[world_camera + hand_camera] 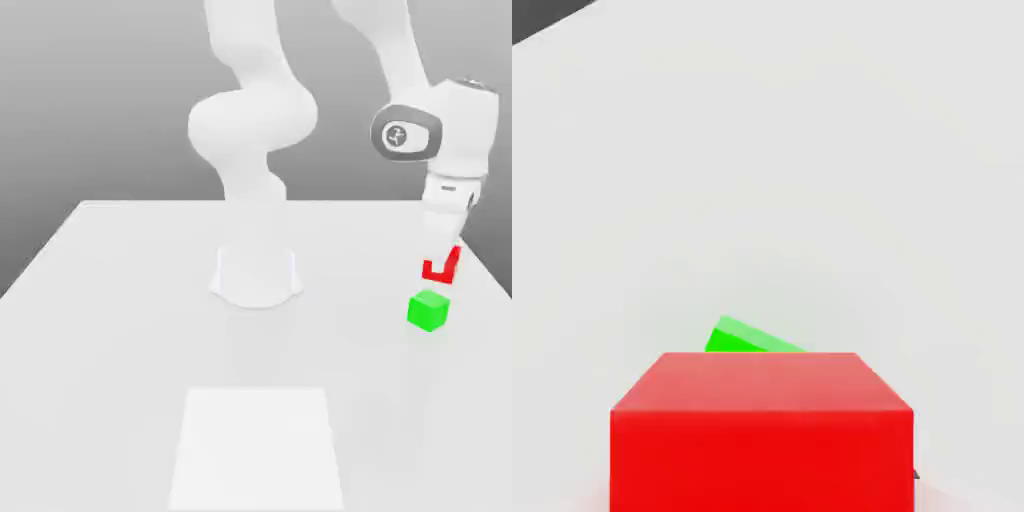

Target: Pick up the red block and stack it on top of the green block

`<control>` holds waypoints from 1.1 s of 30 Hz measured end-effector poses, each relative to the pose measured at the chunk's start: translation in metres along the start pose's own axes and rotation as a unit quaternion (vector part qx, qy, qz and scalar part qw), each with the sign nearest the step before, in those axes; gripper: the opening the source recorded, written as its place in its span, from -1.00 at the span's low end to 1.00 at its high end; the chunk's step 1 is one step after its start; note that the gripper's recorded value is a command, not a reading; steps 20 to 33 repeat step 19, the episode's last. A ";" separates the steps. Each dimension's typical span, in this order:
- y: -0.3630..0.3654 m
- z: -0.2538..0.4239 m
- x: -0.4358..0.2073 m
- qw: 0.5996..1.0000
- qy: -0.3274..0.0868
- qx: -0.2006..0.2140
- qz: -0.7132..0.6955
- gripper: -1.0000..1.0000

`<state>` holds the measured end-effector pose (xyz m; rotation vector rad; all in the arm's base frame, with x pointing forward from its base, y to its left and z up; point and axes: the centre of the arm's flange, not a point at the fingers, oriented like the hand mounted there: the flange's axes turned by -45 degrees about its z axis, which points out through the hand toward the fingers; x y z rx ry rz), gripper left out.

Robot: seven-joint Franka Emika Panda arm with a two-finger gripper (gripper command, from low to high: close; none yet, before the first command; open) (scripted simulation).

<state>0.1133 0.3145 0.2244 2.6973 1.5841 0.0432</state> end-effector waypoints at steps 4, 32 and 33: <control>0.000 0.009 0.000 1.000 0.000 -0.001 0.000 -1.00; -0.002 0.043 -0.006 1.000 -0.007 0.010 0.002 -1.00; -0.002 0.043 -0.006 1.000 -0.007 0.010 0.002 -1.00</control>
